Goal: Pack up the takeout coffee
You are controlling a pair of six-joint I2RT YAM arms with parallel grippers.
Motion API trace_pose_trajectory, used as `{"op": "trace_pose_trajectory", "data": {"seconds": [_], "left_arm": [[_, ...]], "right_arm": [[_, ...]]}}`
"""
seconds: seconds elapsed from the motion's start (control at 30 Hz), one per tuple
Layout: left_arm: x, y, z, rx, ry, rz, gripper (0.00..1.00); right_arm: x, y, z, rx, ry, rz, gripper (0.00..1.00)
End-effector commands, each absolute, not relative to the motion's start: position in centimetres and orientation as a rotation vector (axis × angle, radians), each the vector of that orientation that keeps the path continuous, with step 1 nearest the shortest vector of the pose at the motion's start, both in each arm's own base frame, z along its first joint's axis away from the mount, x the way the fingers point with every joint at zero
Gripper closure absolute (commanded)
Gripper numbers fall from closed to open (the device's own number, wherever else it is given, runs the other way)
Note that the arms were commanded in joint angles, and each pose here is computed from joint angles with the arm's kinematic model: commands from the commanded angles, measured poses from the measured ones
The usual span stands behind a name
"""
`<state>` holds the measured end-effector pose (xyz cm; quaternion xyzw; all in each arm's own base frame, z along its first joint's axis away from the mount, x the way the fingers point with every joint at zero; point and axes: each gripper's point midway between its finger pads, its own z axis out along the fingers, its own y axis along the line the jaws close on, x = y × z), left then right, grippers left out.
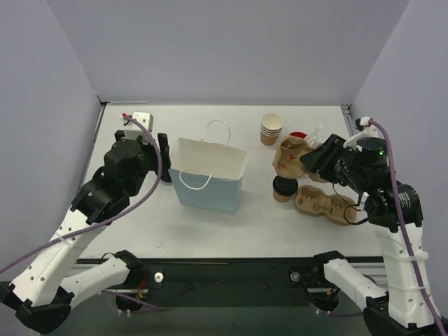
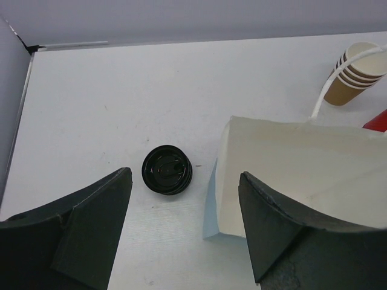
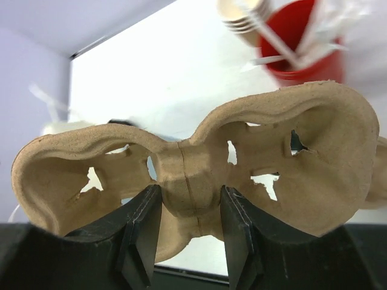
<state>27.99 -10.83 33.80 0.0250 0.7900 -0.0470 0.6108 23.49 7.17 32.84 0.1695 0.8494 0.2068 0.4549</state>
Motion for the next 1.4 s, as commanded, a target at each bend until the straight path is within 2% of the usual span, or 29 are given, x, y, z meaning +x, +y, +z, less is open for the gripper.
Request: {"op": "trace_pose_trajectory", "data": {"seconds": [0.0, 0.23, 0.5, 0.77, 0.9, 1.13, 1.37], "left_arm": [[29.0, -12.1, 35.5, 0.062, 1.824, -0.166, 0.21], [30.4, -13.3, 33.7, 0.072, 1.887, -0.209, 0.31], [30.7, -14.2, 31.1, 0.1, 1.916, -0.281, 0.44], [29.1, -13.5, 33.3, 0.0, 1.828, -0.382, 0.37], [27.5, -12.4, 34.3, -0.124, 1.821, -0.438, 0.37], [24.8, -8.1, 35.7, -0.319, 1.739, -0.39, 0.32], [25.1, -8.1, 35.9, -0.316, 1.75, -0.367, 0.31]], "right_arm": [[24.1, 12.9, 36.6, 0.31, 2.036, 0.731, 0.64], [23.1, 20.7, 41.2, 0.107, 1.944, 1.0, 0.64], [23.5, 28.2, 44.3, 0.029, 1.829, 1.206, 0.64], [25.0, 32.8, 46.5, 0.148, 1.77, 1.348, 0.65], [25.2, 32.9, 46.5, 0.259, 1.813, 1.341, 0.65], [26.0, 31.5, 42.3, 0.401, 1.924, 1.198, 0.65], [27.1, 32.9, 39.5, 0.448, 1.996, 1.159, 0.64]]}}
